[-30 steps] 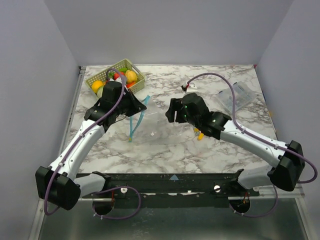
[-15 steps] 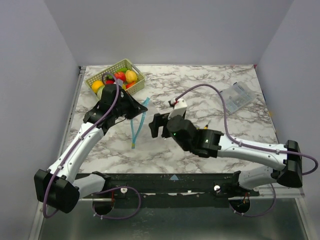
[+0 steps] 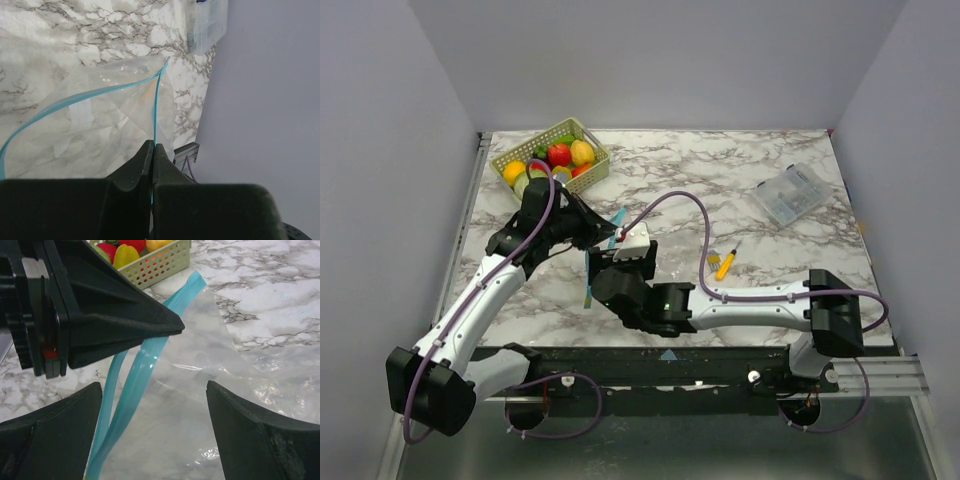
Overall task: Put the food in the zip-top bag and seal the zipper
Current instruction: Open the zipper of the food storage bag at the center of the board.
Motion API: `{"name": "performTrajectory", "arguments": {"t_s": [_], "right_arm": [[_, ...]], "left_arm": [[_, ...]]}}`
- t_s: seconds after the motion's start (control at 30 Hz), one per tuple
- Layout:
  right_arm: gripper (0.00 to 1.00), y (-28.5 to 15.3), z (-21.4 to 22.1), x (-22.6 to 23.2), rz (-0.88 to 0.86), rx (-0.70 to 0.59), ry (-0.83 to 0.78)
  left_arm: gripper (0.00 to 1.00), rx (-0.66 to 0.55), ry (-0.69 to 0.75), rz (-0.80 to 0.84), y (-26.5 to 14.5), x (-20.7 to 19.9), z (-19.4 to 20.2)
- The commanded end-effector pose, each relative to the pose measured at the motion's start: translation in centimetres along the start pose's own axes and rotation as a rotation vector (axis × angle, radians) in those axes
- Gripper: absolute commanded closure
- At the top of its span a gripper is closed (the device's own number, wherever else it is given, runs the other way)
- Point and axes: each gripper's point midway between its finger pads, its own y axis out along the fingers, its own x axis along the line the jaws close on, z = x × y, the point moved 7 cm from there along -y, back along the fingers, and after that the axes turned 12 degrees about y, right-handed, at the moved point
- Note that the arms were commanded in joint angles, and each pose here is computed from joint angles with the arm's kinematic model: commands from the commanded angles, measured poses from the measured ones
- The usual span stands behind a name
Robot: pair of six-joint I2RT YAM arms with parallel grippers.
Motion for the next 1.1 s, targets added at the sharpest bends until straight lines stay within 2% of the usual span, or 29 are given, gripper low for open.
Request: {"name": "performTrajectory", "arguments": {"t_s": [0.0, 0.07, 0.13, 0.27, 0.4, 0.5, 0.53, 0.6, 0.7, 0.9, 0.97, 1.07], "right_arm": [[0.12, 0.7, -1.0, 0.9, 0.098, -0.125, 0.055], [0.15, 0.8, -0.7, 0.6, 0.126, -0.144, 0.055], [0.26, 0.9, -0.4, 0.0, 0.154, -0.171, 0.054], [0.76, 1.1, -0.1, -0.2, 0.147, -0.181, 0.052], [0.99, 0.8, -0.2, -0.3, 0.109, -0.161, 0.049], [1.00, 0.7, -0.7, -0.4, 0.075, -0.135, 0.050], [1.00, 0.7, -1.0, -0.6, 0.063, -0.125, 0.052], [1.00, 0.9, -1.4, -1.0, 0.028, -0.090, 0.061], [1.00, 0.7, -1.9, -2.1, -0.036, -0.038, 0.078], [1.00, 0.5, -3.6, -4.2, -0.178, 0.053, 0.102], [1.00, 0.2, -4.3, -4.8, -0.245, 0.075, 0.129], [1.00, -0.3, -5.4, -5.2, -0.336, 0.098, 0.156]], "left_arm": [[1.00, 0.016, -0.044, 0.049, -0.5, -0.2, 0.6], [1.00, 0.016, -0.048, 0.048, -0.6, -0.1, 0.7], [1.00, 0.012, -0.054, 0.047, -0.7, -0.1, 0.8], [1.00, -0.009, -0.047, 0.052, -1.1, -0.2, 0.7], [1.00, -0.038, 0.026, 0.035, -1.6, -0.4, 0.3], [0.75, -0.057, 0.111, 0.008, -2.2, -0.4, -0.1], [0.58, -0.063, 0.147, 0.010, -2.4, -0.5, -0.2], [0.37, -0.066, 0.226, 0.017, -2.9, -0.7, -0.3], [0.20, -0.059, 0.356, 0.059, -3.7, -1.2, -0.5], [0.14, -0.145, 0.607, 0.025, -5.4, -0.2, -0.8], [0.13, -0.173, 0.640, -0.007, -5.6, 0.5, -0.7], [0.12, -0.156, 0.643, -0.029, -5.2, 1.5, -0.2]]}}
